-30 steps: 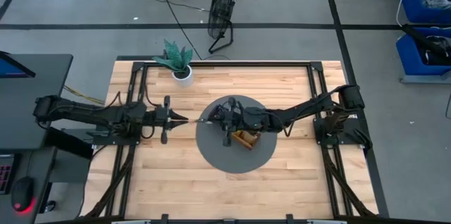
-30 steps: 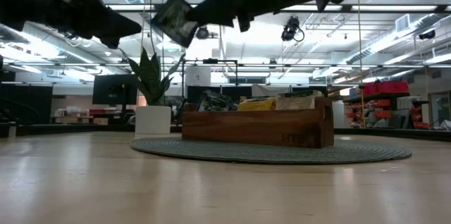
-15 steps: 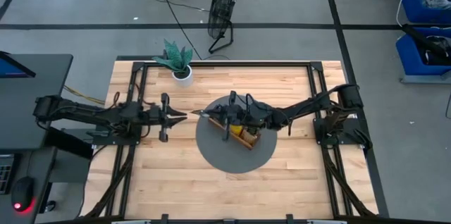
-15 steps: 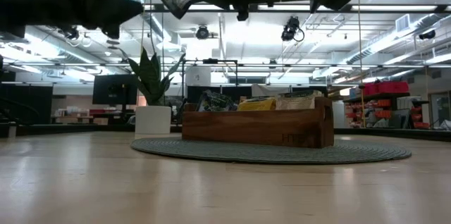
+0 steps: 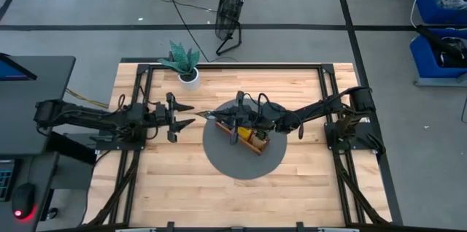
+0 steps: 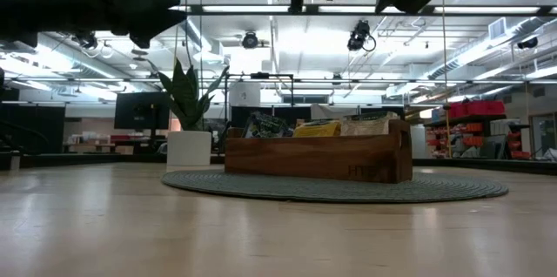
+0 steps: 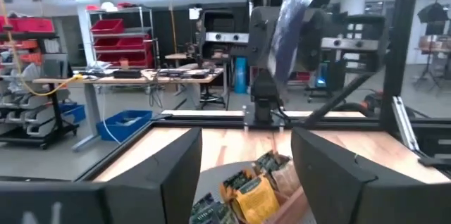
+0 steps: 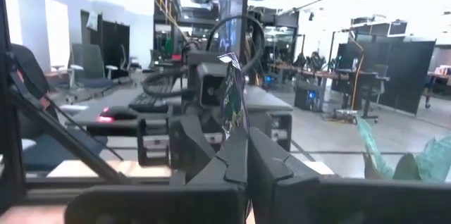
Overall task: Pick & Place Tea
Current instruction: Put the dark blue tea bag into the left section of the wooden organizer
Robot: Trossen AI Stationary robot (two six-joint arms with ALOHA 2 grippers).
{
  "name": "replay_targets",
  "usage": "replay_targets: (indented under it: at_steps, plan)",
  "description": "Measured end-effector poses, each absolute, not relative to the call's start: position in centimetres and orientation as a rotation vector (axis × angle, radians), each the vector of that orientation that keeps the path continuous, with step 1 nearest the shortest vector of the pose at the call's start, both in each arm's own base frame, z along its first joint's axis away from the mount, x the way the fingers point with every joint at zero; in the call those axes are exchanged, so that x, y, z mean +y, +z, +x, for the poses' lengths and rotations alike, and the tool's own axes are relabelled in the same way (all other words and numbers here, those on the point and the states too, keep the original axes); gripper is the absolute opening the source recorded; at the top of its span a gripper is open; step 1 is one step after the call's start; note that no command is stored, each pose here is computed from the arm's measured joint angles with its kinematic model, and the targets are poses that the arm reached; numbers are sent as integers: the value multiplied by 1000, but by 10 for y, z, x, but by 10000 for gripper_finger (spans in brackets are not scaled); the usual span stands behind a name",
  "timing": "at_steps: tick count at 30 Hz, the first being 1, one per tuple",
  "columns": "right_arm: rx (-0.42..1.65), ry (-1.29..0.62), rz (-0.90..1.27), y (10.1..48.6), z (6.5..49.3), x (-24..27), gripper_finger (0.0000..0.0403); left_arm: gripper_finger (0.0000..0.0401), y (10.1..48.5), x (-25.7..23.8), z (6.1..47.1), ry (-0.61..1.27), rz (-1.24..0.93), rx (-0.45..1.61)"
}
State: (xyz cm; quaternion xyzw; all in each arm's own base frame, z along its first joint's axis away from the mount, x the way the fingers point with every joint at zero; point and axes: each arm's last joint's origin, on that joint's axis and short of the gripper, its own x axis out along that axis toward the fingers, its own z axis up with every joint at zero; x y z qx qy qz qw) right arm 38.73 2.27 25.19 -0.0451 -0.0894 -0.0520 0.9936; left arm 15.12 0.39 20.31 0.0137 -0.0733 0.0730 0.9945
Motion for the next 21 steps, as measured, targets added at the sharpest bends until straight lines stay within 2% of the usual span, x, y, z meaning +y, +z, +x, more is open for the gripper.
replay_targets:
  at_steps: [4, 10, 17, 21]
  plan:
    - [-181, -109, -91, 258, 394, 21, 0, 211, 204, 6, 156, 153, 29, -179]
    - [-138, -125, -98, 248, 407, 16, 0, 177, 204, 8, 167, 112, 30, -154]
    - [-144, -136, -104, 245, 411, 12, 0, 162, 204, 8, 172, 110, 30, -134]
    - [-145, -137, -87, 245, 411, 9, 0, 130, 204, 7, 173, 102, 37, -133]
